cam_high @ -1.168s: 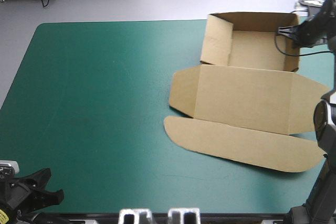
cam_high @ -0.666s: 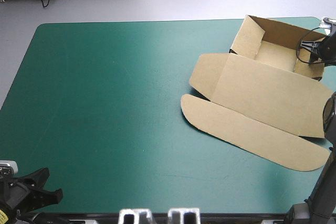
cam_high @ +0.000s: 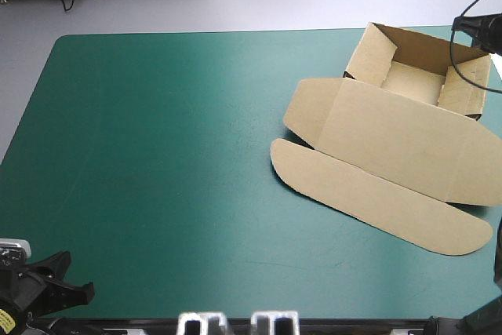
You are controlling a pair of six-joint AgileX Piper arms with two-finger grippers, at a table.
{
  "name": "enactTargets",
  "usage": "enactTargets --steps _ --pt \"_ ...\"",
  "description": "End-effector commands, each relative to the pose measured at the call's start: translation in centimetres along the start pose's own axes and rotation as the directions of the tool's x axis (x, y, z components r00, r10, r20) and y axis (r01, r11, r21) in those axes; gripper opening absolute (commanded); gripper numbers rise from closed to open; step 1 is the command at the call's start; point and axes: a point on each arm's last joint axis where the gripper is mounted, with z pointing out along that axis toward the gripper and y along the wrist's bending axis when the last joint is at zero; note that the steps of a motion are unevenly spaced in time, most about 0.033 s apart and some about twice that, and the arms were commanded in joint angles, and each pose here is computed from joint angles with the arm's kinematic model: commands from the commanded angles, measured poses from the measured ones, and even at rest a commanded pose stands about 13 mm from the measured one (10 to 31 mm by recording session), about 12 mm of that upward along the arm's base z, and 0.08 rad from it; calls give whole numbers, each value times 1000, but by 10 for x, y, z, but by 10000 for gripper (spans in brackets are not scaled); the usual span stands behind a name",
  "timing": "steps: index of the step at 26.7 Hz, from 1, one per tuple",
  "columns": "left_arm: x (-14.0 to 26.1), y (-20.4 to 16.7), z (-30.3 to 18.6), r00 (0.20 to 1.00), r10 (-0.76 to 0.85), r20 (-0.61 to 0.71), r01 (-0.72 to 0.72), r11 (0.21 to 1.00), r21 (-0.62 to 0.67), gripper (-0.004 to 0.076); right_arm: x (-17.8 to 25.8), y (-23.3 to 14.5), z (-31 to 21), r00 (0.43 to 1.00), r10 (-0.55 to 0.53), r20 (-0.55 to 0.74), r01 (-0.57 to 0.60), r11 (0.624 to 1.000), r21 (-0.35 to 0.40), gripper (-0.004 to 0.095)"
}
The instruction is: Fold the box
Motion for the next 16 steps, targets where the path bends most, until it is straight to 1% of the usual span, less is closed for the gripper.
enactTargets --steps 1,3,4,5,6,8,11,13,16 --pt "-4 1 5 999 50 6 -50 999 -18 -10 29 26 -53 997 -57 44 59 998 -35 -7" --pt "-4 0 10 997 68 24 -67 998 -15 -10 57 36 -61 997 -77 6 78 995 -61 -7" --pt "-5 -1 13 996 76 47 -76 997 -7 -10 82 43 -68 994 -109 -3 109 991 -80 -7" --pt "-6 -2 14 995 80 58 -81 997 1 -10 97 45 -68 992 -123 -18 121 989 -87 -7" --pt "-5 -5 19 993 98 66 -100 994 31 -10 126 44 -63 989 -131 -62 125 988 -90 -7" --pt "-2 -10 24 988 139 71 -145 986 79 -10 153 41 -60 987 -138 -83 130 987 -90 -7" --pt "2 -18 30 973 215 80 -225 961 158 -10 196 38 -59 986 -144 -83 137 987 -87 -7" --pt "4 -22 32 967 240 87 -253 947 199 -10 222 36 -56 982 -166 -85 159 983 -89 -7" --pt "5 -25 34 961 259 101 -276 935 225 -10 259 33 -52 980 -178 -89 170 982 -86 -7"
